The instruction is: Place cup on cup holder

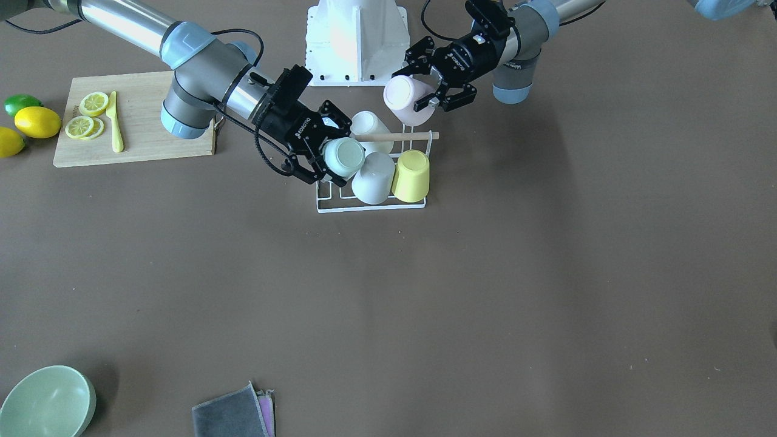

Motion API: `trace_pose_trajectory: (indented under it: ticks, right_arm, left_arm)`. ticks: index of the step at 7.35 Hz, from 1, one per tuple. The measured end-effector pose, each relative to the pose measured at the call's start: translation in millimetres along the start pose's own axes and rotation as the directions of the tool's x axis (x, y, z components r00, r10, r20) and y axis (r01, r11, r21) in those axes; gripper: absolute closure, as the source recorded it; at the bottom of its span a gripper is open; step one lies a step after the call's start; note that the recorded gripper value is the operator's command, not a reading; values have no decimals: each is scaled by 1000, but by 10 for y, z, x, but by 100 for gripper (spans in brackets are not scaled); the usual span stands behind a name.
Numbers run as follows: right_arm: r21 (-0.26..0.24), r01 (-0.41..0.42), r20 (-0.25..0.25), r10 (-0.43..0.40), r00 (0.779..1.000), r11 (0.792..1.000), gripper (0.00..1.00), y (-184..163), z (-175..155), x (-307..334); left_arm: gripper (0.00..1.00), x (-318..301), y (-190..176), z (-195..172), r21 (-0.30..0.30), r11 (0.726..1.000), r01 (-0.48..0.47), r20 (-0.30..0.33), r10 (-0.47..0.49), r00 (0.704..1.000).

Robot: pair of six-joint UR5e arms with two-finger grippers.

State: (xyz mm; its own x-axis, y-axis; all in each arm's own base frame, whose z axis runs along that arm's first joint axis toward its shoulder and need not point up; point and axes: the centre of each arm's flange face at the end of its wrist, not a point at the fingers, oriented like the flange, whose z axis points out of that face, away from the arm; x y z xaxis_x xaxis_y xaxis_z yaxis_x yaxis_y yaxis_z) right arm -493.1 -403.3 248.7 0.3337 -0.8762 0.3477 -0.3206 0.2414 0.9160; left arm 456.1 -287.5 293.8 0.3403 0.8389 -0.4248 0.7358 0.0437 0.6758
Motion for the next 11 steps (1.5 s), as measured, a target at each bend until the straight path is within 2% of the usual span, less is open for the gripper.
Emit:
trace_pose_trajectory:
  ticks: [8,9,10,11]
  right_arm:
    - [4,-11,1,11,1000,1000,0,-22,-18,0]
    - [6,-17,2,17,1000,1000,0,-44,-27,-7]
    - [2,-32,4,32,999,999,0,-74,-43,-20]
    - [-13,-57,4,57,998,998,0,-148,-72,-52]
  left_arm:
    - [100,-66,232,-80,-17,1000,-5,0,5,1000]
    - [93,-66,251,-88,-18,1000,-4,0,4,1000]
    - [4,-66,274,-94,-22,1000,-5,-1,5,1000]
    - [2,-74,313,-102,-29,1000,-10,1,10,1000]
